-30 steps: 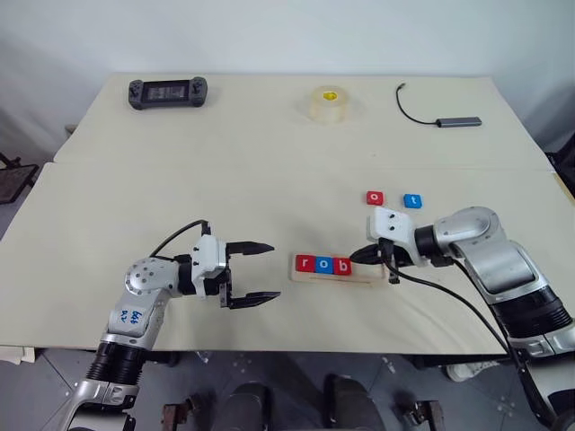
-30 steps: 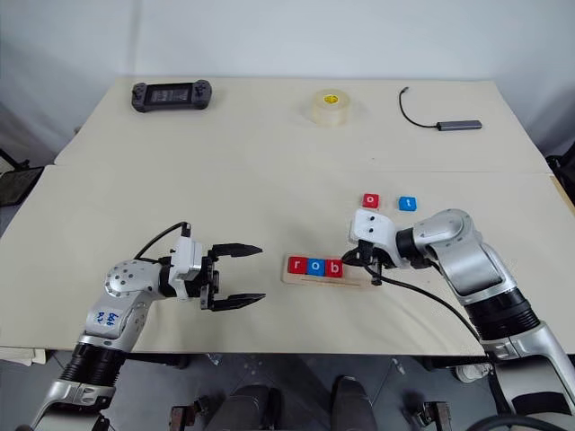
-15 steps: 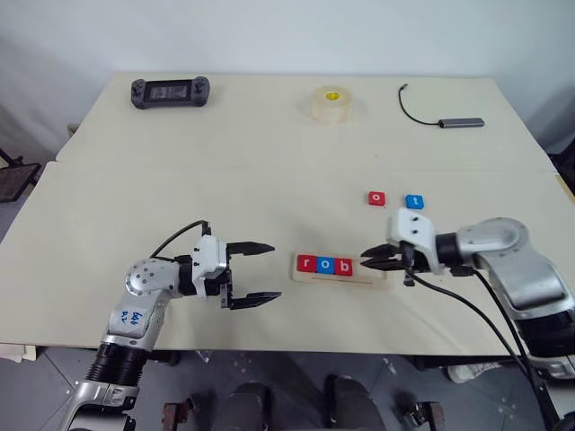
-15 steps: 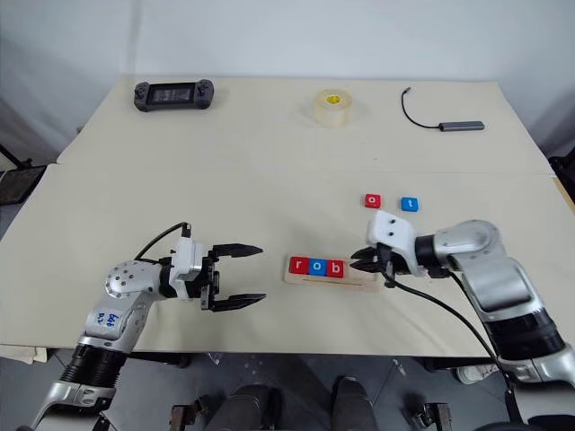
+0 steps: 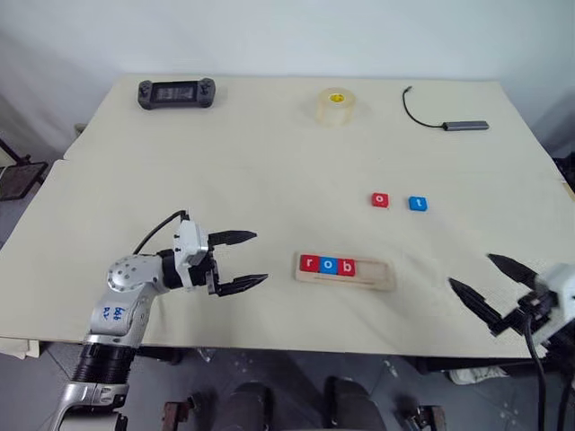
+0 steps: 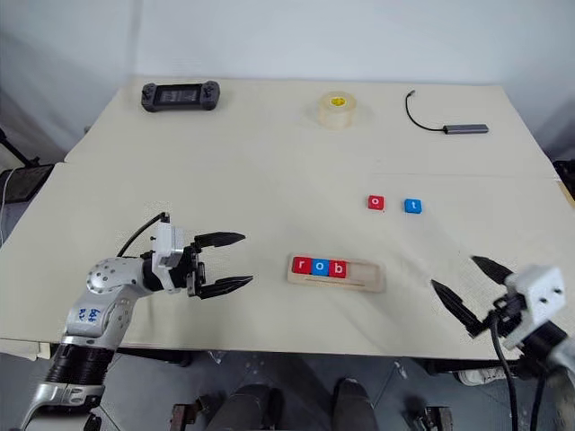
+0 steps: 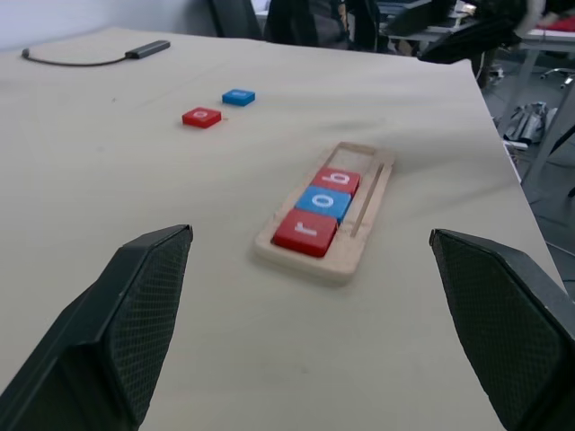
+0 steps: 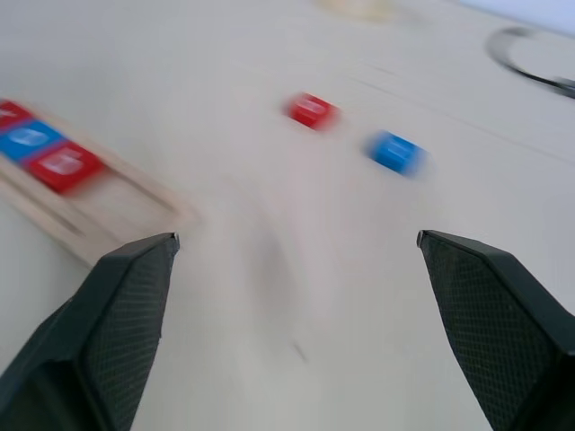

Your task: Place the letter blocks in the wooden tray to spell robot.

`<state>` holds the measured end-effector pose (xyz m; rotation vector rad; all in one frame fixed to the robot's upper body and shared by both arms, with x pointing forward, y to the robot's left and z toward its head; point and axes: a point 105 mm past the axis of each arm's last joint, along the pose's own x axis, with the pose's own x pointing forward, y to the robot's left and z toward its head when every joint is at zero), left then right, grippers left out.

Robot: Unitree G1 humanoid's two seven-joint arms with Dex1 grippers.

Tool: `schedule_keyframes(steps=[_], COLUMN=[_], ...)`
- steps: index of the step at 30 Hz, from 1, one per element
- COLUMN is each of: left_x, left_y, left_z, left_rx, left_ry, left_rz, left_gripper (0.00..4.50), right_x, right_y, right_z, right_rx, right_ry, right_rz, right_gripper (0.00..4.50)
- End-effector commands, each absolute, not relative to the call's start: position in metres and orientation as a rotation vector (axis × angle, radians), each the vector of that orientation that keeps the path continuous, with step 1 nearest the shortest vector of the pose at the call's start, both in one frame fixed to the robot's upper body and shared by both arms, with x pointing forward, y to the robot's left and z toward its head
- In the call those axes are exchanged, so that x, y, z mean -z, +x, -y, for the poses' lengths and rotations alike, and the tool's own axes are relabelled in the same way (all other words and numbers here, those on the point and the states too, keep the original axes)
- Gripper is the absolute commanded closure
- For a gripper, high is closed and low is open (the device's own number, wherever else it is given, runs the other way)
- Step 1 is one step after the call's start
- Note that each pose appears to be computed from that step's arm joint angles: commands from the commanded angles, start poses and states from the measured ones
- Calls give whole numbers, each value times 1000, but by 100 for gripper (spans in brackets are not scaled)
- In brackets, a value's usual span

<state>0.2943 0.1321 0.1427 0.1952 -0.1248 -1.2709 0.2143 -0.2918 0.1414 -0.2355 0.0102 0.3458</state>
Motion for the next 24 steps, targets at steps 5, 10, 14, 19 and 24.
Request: schedule_keyframes(steps=[5,10,14,19,24], left_x=[-150,-150,-150,-149,-146], left_y=[296,296,295,295,290], left_z=[-124,-120,-118,-114,-108], left_rx=[1327,1337,1341,1341,1350], left_ry=[254,262,266,267,263], left_rz=[166,174,177,184,190], left_gripper=[0,0,0,0,0], right_x=[-144,-163,-176,-187,-191], right_y=[214,241,288,335,379], right_z=[292,276,268,260,255], right_rx=[-290,-391,-412,-379,-281], right_ry=[-257,-265,-265,-223,-131], right_rz=[71,90,-89,-304,-409], right_gripper=[2,2,2,2,2])
